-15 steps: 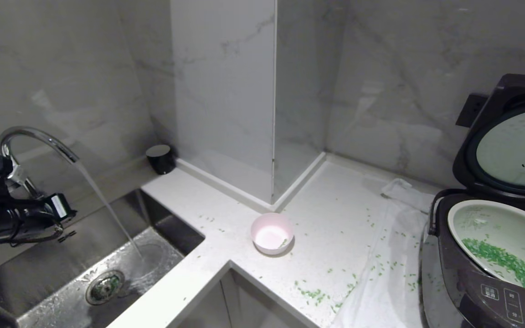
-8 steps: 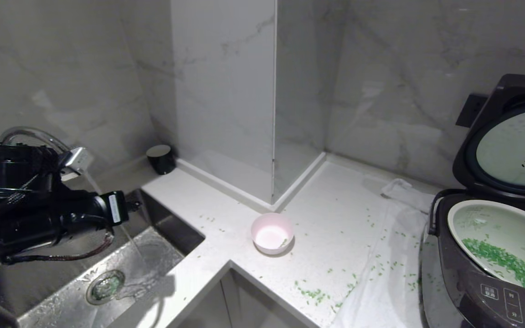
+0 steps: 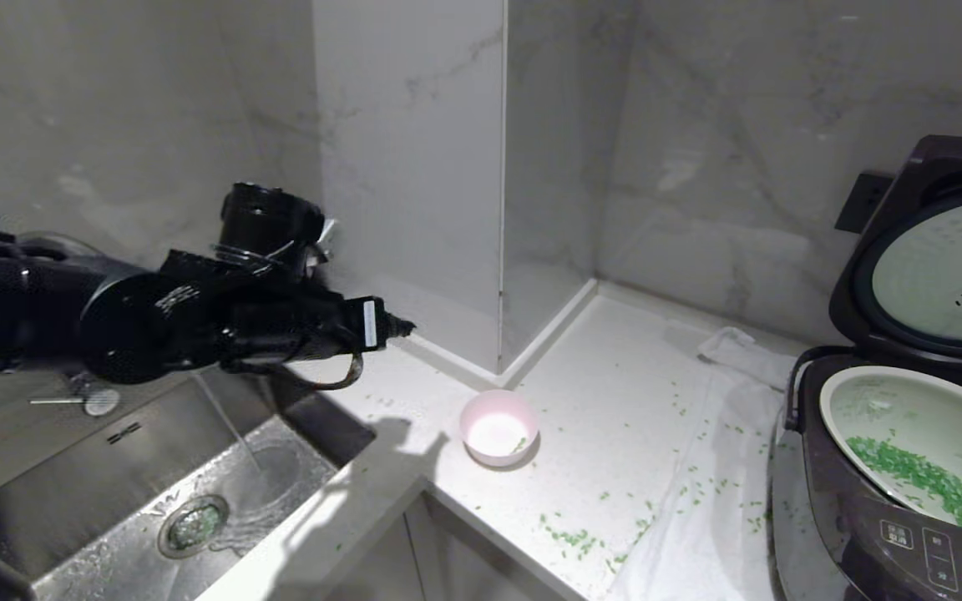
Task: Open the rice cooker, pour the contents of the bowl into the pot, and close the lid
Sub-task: Pick up the bowl on the table
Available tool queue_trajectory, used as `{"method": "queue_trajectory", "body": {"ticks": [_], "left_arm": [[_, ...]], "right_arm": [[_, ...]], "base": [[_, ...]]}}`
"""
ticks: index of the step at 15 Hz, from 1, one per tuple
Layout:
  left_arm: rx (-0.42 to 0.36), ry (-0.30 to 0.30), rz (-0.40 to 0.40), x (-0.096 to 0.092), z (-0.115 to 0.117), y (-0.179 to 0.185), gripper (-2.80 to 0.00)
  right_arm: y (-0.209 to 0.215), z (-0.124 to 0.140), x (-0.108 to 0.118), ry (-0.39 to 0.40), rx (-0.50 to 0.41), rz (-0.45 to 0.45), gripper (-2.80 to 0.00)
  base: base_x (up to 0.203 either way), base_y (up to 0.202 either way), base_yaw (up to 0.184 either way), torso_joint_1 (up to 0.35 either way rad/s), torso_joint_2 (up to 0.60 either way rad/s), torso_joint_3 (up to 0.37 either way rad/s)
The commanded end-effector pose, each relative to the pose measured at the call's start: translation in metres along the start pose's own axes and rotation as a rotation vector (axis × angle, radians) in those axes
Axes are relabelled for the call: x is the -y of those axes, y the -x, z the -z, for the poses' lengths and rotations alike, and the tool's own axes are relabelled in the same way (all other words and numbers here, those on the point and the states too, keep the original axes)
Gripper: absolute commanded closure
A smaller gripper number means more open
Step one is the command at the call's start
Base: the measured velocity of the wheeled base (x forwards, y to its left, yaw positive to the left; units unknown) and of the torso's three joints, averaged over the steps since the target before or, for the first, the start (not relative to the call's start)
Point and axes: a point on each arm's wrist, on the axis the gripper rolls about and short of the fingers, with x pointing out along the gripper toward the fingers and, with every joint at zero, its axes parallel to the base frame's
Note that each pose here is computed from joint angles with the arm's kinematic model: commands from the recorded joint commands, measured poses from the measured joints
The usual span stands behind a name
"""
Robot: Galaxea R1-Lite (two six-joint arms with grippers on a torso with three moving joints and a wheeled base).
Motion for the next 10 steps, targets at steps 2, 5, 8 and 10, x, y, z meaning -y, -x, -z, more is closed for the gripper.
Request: {"method": "queue_trajectory", "body": {"ticks": [2, 5, 8, 10], "left_arm": [[-0.164, -0.028, -0.017, 0.024, 0.008, -0.071, -2.80], [-0.253, -0.065, -0.085, 0.037, 0.024, -0.121, -2.80], [-0.316, -0.114, -0.151, 0.050, 0.045, -0.155, -2.80], [-0.343, -0.124, -0.173, 0.047, 0.052, -0.162, -2.80]], "right_arm": [[0.000, 0.000, 0.000, 0.001, -0.002, 0.000, 0.00], [0.000, 0.000, 0.000, 0.001, -0.002, 0.000, 0.00], [0.000, 0.000, 0.000, 0.001, -0.002, -0.001, 0.00], [0.000, 0.000, 0.000, 0.001, -0.002, -0.002, 0.00]], "base": [[0.000, 0.000, 0.000, 0.000, 0.00, 0.000], [0.000, 0.000, 0.000, 0.000, 0.00, 0.000], [0.000, 0.000, 0.000, 0.000, 0.00, 0.000], [0.000, 0.000, 0.000, 0.000, 0.00, 0.000]]}}
